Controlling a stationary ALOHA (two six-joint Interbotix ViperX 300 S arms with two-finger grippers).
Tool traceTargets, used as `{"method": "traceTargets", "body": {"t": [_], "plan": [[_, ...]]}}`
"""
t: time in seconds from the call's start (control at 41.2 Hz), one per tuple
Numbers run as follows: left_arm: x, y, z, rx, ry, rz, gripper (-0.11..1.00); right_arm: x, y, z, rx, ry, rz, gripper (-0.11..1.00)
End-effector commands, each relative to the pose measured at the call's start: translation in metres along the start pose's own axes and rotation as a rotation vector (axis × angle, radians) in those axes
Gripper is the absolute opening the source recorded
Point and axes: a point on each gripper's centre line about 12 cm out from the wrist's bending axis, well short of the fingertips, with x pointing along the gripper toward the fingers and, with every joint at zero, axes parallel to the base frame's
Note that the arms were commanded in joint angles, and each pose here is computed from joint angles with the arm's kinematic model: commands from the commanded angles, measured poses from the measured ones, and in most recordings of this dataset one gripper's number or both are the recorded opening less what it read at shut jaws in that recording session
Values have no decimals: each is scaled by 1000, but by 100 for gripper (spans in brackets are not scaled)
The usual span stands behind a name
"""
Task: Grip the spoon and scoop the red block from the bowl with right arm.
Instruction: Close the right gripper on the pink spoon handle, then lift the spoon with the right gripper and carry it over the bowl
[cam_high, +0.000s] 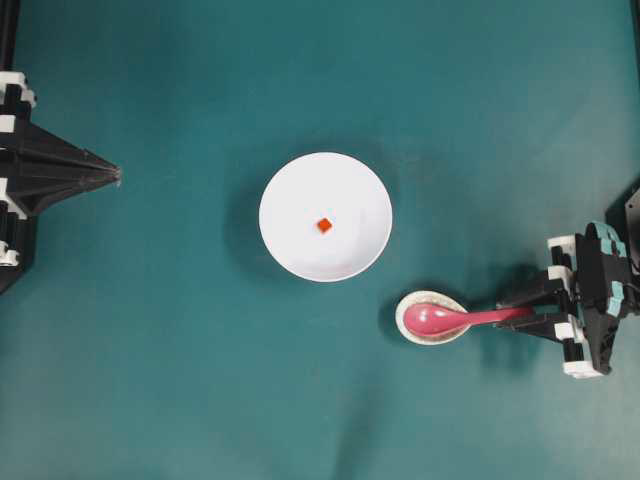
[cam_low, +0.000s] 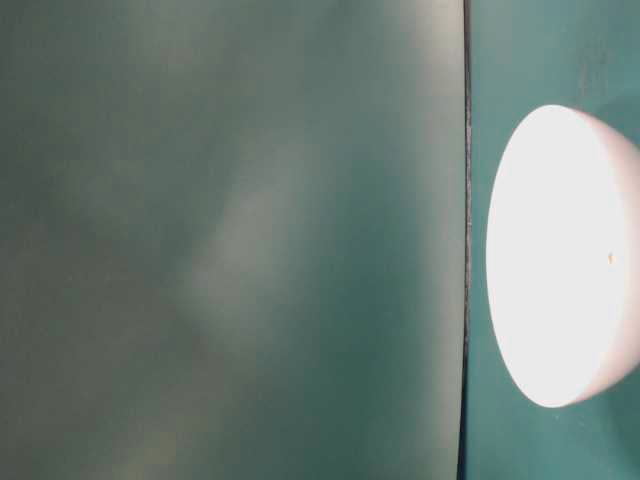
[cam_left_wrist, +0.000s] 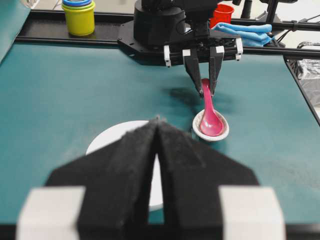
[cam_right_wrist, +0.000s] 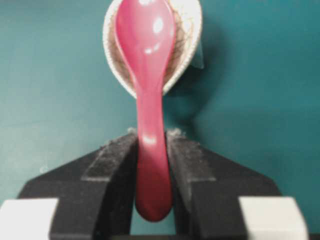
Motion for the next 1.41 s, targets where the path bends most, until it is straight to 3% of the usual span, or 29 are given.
{"method": "traceTargets", "body": {"t": [0.0, 0.292, 0.462, 0.559, 0.705, 0.826, 0.948, 1.19, 1.385], "plan": [[2, 0, 8, 3, -22, 1, 0, 0, 5, 4, -3, -20, 20, 23], [2, 0, 7, 3, -15, 1, 0, -5, 10, 15, 18, -61, 55, 22], [2, 0, 7, 3, -15, 1, 0, -13, 13, 34, 51, -126, 84, 22], [2, 0, 7, 2, -15, 1, 0, -14, 10, 46, 70, -152, 73, 22], [2, 0, 8, 2, -15, 1, 0, -8, -5, 73, 114, -161, 4, 22], [2, 0, 8, 2, -15, 1, 0, 0, -21, 99, 135, -126, -55, 22], [2, 0, 6, 3, -6, 1, 0, 9, -32, 130, 134, -43, -70, 22], [2, 0, 3, 3, 17, 2, 0, 22, -45, 190, 141, 171, 13, 22], [2, 0, 0, 1, 52, 4, 0, 35, -53, 226, 141, 268, 56, 22]]}}
